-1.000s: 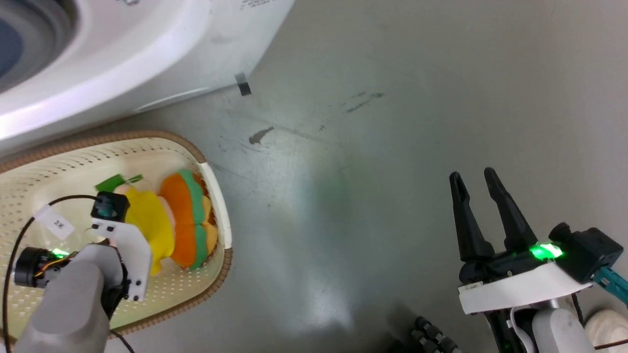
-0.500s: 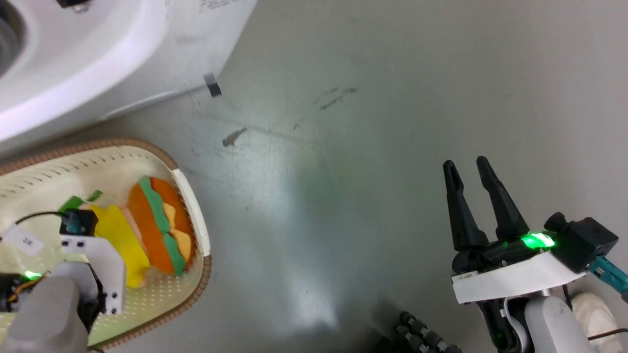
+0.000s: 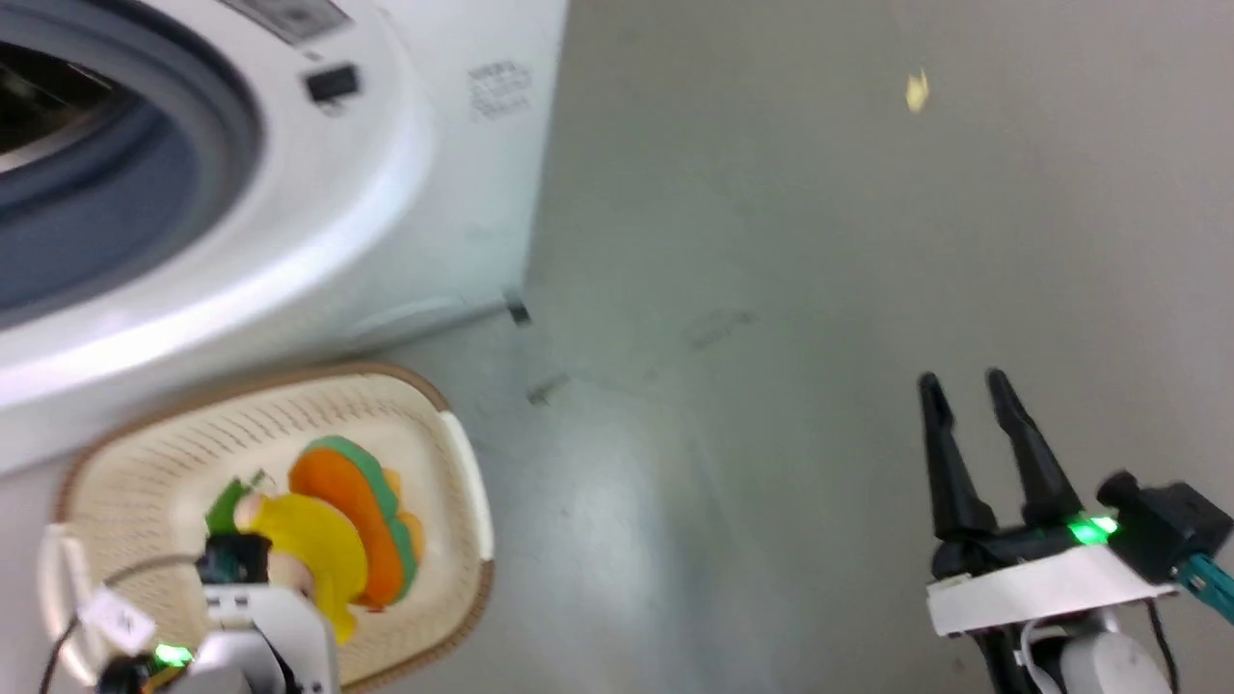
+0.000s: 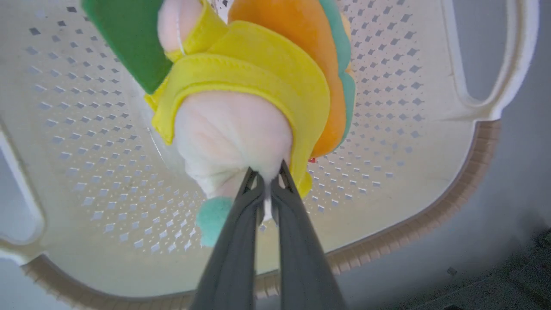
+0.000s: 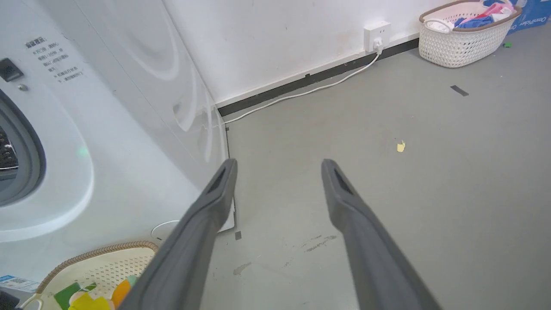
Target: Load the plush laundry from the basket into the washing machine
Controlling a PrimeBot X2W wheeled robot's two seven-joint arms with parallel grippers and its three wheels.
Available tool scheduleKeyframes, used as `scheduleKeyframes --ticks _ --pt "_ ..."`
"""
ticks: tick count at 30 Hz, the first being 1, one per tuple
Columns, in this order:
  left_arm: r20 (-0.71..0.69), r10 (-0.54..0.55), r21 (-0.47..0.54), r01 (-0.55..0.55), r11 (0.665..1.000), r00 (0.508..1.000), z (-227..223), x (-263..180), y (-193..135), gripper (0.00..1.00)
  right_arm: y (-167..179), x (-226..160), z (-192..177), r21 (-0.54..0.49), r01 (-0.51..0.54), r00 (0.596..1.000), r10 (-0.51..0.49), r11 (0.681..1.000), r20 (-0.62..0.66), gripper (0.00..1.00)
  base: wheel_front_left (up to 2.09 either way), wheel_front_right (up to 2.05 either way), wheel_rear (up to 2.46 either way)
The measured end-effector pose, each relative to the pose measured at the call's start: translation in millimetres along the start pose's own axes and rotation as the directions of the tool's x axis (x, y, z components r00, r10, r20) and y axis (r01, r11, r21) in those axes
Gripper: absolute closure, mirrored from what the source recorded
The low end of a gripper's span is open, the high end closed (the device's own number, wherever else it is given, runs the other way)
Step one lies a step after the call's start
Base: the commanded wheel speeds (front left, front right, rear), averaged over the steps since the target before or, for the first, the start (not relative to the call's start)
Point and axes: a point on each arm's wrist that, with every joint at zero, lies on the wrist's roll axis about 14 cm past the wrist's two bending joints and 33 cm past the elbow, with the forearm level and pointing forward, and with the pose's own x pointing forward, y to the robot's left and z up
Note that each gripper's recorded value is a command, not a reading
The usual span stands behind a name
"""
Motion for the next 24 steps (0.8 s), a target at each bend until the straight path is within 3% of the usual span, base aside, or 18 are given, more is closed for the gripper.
scheduleKeyframes --ticks 6,14,24 --pt "0.19 0.039 -0.102 -0.019 0.995 0.981 13.0 -45.0 -1.3 1.0 12.2 -12.9 20.5 -0.013 -0.046 0.997 0.046 0.999 0.061 0.0 0.0 0.0 0.0" --pt "0.404 0.098 -0.222 -0.007 0.975 0.909 31.2 -101.2 -4.3 1.0 35.9 -29.6 34.4 -0.011 -0.128 0.986 0.128 0.992 0.109 0.0 0.0 0.0 0.0" --pt "0.752 0.246 -0.311 0.0 0.951 0.611 94.9 -206.4 19.3 1.0 72.2 -33.3 48.1 -0.014 -0.242 0.958 0.241 0.97 0.155 0.0 0.0 0.0 0.0"
